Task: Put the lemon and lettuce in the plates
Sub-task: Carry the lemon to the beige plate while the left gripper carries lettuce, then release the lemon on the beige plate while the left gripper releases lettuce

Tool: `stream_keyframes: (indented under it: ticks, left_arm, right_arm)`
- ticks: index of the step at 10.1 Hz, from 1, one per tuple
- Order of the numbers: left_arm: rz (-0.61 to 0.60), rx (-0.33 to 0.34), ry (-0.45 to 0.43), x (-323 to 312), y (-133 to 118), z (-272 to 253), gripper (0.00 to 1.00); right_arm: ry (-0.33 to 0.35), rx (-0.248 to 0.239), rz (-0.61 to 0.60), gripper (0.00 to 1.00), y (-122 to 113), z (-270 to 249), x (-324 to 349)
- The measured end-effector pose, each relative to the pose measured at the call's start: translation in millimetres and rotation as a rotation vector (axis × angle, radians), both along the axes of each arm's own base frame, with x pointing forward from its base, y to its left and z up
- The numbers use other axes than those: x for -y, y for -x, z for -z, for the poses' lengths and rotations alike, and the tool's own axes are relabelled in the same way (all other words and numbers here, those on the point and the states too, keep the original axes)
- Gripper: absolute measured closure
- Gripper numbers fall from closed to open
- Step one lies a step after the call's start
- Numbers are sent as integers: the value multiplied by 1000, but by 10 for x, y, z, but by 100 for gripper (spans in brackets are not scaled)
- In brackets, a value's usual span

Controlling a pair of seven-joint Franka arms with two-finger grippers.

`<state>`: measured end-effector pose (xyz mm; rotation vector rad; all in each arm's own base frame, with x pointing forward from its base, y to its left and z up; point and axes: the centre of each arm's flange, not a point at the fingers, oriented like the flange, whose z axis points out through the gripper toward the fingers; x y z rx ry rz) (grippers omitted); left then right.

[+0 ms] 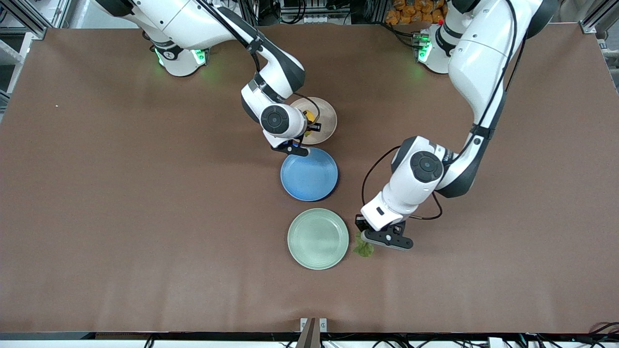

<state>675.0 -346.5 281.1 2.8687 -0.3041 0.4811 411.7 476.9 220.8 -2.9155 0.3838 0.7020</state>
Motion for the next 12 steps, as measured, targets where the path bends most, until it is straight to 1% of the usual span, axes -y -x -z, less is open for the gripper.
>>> stream_keyframes:
  ticks: [1,2,3,5,7,9,10,11,12]
  left_arm:
    - [-3,24,23,80,16,47,96]
    - [3,43,39,159,42,107,96]
    - [12,62,55,249,76,172,96]
    - [20,100,88,369,122,304,96]
    - [27,116,105,456,140,412,96]
    - [51,118,103,643,213,522,96]
    - [62,119,98,723,256,593,96]
    - [66,115,97,772,293,651,96]
    - [51,106,104,803,317,684,96]
  right_arm:
    - [14,-7,26,25,6,13,-3]
    - [20,-8,43,11,0,3,-6]
    - [23,-8,55,1,-17,-35,-9]
    - [33,-13,55,0,-128,-285,74]
    - [38,3,53,0,-430,-844,392]
    - [29,7,15,0,-723,-1554,771]
    - [15,27,8,0,-875,-1923,1025]
    - [4,57,20,0,-1001,-2228,1289]
    - [-5,99,34,0,-1096,-2492,1529]
